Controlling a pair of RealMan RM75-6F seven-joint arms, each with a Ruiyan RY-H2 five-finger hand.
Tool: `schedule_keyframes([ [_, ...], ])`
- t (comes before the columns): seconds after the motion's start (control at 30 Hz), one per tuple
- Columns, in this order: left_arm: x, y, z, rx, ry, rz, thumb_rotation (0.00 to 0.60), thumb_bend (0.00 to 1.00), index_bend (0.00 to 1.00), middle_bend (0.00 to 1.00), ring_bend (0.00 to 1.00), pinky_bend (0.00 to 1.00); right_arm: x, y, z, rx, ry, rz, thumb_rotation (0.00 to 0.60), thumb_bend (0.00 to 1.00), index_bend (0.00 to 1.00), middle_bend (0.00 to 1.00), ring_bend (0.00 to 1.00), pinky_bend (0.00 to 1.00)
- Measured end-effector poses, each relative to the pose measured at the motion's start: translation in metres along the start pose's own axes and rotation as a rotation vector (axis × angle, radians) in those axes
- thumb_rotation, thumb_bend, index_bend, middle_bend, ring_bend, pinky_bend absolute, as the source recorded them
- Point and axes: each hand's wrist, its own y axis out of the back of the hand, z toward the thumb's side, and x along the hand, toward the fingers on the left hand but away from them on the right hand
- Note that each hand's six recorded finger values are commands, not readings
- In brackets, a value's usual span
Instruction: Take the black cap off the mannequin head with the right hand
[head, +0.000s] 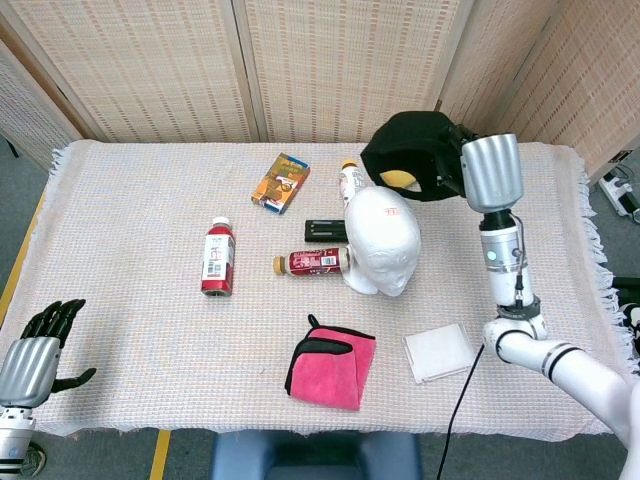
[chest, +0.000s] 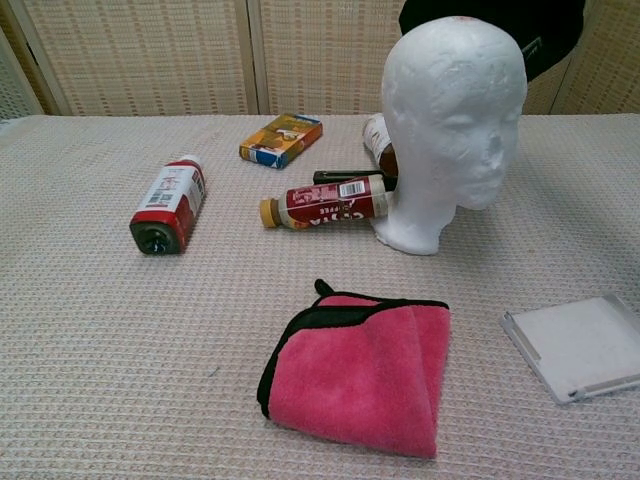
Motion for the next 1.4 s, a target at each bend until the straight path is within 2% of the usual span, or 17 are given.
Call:
schedule_keyframes([
  [0.23,-0.002,0.0,0.005,-0.009,-0.014,-0.003,0.6,0.16,0.08,0.13,0.08,0.17,0.04,0.017,-0.048,0.08,-0.002,0.08,0.6,0.58,0.85,0.72,0.9,1.0],
  [0.4,-0.005,0.0,0.009,-0.015,-0.022,-0.003,0.6,0.16,0.08,0.13,0.08,0.17,0.076,0.014,-0.07,0.09,-0.012,0.175,0.6,0.58,0.85,0.72,0.9,1.0],
  [0.6,-0.009,0.002,0.01,-0.016,-0.022,0.003,0.6,0.16,0.08,0.13,0.08,0.17,0.102,-0.009,-0.08,0.076,-0.025,0.267,0.6,0.58,0.86,0.72,0.9,1.0],
  [0.8,-0.011,0.004,0.008,-0.012,-0.014,0.006,0.6,0.16,0.08,0.13,0.08,0.17,0.117,-0.045,-0.077,0.087,-0.012,0.339,0.6,0.58,0.86,0.72,0.9,1.0],
  [0.9,-0.012,0.003,0.008,-0.012,-0.013,0.003,0.6,0.16,0.08,0.13,0.08,0.17,0.126,-0.065,-0.072,0.091,-0.002,0.374,0.6,0.58,0.84,0.72,0.87,1.0],
  [1.0,-0.013,0.003,0.008,-0.011,-0.011,0.001,0.6,0.16,0.08,0.13,0.08,0.17,0.137,-0.085,-0.065,0.098,0.012,0.417,0.6,0.53,0.71,0.69,0.76,1.0],
  [1.1,-0.013,0.003,0.006,-0.01,-0.007,0.001,0.6,0.16,0.08,0.13,0.08,0.17,0.149,-0.099,-0.06,0.117,0.023,0.463,0.6,0.35,0.48,0.58,0.61,0.99],
  [1.13,-0.013,0.003,0.006,-0.01,-0.006,0.0,0.6,0.16,0.08,0.13,0.08,0.17,0.153,-0.102,-0.06,0.127,0.022,0.48,0.6,0.27,0.39,0.53,0.56,0.95],
  [1.2,-0.013,0.002,0.006,-0.01,-0.007,-0.001,0.6,0.16,0.08,0.13,0.08,0.17,0.159,-0.106,-0.058,0.13,0.019,0.506,0.6,0.19,0.3,0.47,0.5,0.88],
  [1.27,-0.013,0.002,0.006,-0.01,-0.007,-0.001,0.6,0.16,0.08,0.13,0.08,0.17,0.165,-0.109,-0.057,0.128,0.014,0.53,0.594,0.06,0.13,0.32,0.34,0.68],
  [1.3,-0.013,0.002,0.006,-0.01,-0.008,0.0,0.6,0.16,0.08,0.13,0.08,0.17,0.166,-0.11,-0.057,0.128,0.011,0.539,0.577,0.02,0.04,0.23,0.24,0.53],
  [1.33,-0.013,0.002,0.006,-0.011,-0.008,0.0,0.6,0.16,0.08,0.13,0.08,0.17,0.169,-0.111,-0.057,0.127,0.007,0.555,0.546,0.0,0.0,0.15,0.16,0.42],
  [1.4,-0.012,0.003,0.007,-0.012,-0.01,0.002,0.6,0.16,0.08,0.13,0.08,0.17,0.174,-0.111,-0.056,0.122,0.001,0.583,0.496,0.0,0.0,0.08,0.08,0.33],
])
